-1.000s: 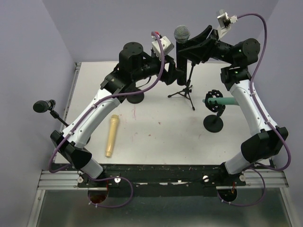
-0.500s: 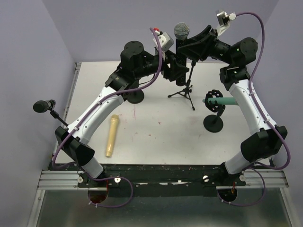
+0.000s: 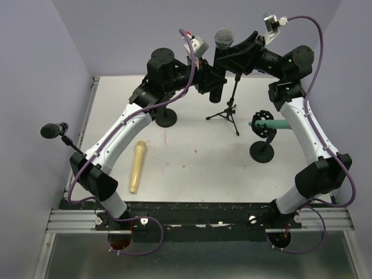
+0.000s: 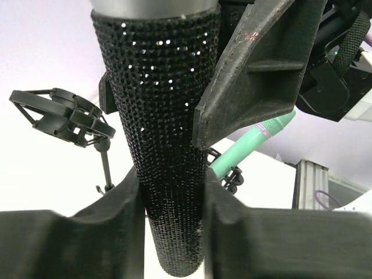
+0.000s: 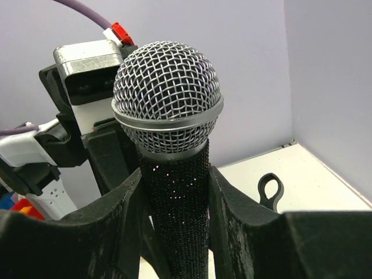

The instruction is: Remove the microphone from the stand

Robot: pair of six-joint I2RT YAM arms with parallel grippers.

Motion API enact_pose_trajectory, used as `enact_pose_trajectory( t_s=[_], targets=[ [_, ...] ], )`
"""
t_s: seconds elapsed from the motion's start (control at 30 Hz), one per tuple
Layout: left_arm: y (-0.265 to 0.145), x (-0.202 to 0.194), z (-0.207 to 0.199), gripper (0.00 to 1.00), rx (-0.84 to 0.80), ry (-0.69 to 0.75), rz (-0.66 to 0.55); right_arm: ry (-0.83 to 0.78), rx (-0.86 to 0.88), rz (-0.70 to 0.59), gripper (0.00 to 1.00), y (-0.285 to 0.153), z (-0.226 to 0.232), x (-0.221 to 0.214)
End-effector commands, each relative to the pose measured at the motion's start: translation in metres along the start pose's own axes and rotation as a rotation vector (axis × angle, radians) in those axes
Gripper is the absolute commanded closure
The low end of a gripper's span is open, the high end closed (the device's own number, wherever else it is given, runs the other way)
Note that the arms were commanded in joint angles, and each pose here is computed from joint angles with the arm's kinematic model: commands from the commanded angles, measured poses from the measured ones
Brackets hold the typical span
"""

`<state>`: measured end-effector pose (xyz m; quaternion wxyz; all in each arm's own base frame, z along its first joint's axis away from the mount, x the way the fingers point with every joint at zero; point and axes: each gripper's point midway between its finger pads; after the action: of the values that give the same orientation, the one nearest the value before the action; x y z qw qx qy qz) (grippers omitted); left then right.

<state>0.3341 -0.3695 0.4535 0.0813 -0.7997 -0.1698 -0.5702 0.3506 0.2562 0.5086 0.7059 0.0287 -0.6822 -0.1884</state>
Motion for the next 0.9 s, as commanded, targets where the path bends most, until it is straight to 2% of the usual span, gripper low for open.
enact_pose_trajectory(
  t_s=[0.0, 0.03, 0.07, 0.13, 0.23, 0.3, 0.37, 0.57, 0.7, 0.77, 0.87],
  targets=[
    [-0.022, 0.02, -0.016, 0.88, -0.063, 0.064, -0.029, 0.04, -0.034, 0.039, 0.49, 0.001, -0.006, -0.013],
    [-0.03, 0.022, -0.014, 0.89, -0.047, 0.063, -0.03, 0.023, -0.009, 0.06, 0.34, 0.0, -0.001, -0.017],
    [-0.041, 0.026, -0.011, 0.88, -0.026, 0.065, -0.035, -0.001, 0.03, 0.087, 0.01, -0.003, 0.005, -0.024],
    [-0.067, 0.03, -0.005, 0.89, 0.023, 0.088, -0.035, -0.029, 0.086, 0.128, 0.0, -0.011, 0.019, -0.035],
    [-0.111, 0.02, 0.012, 0.93, 0.136, 0.175, 0.044, -0.034, 0.073, 0.175, 0.0, -0.023, 0.028, -0.05],
    [-0.143, -0.008, 0.023, 1.0, 0.192, 0.279, 0.151, -0.048, 0.06, 0.211, 0.0, -0.032, 0.034, -0.062],
    [-0.179, -0.046, 0.046, 1.0, 0.329, 0.285, 0.243, -0.073, 0.032, 0.234, 0.0, -0.04, 0.036, -0.07],
    [-0.291, -0.156, 0.092, 1.0, 0.725, 0.151, 0.514, -0.06, 0.02, 0.275, 0.0, -0.05, 0.04, -0.087],
    [-0.352, -0.196, 0.113, 1.0, 1.013, -0.034, 0.574, -0.051, 0.016, 0.269, 0.0, -0.049, 0.039, -0.088],
    [-0.363, -0.213, 0.112, 1.0, 1.051, -0.15, 0.6, -0.055, 0.025, 0.279, 0.0, -0.05, 0.04, -0.09],
    [-0.373, -0.238, 0.115, 1.0, 1.07, -0.211, 0.655, -0.058, 0.036, 0.284, 0.0, -0.051, 0.041, -0.092]
  ],
)
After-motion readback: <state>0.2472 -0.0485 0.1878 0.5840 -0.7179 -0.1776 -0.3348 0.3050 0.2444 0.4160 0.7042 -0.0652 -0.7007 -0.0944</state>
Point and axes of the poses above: each gripper's point midway between its finger pads, its own y axis out along the fingers, its own z axis along the line the jaws close on, x = y × z, and after that the axes turned 10 degrees about -y, right-handed
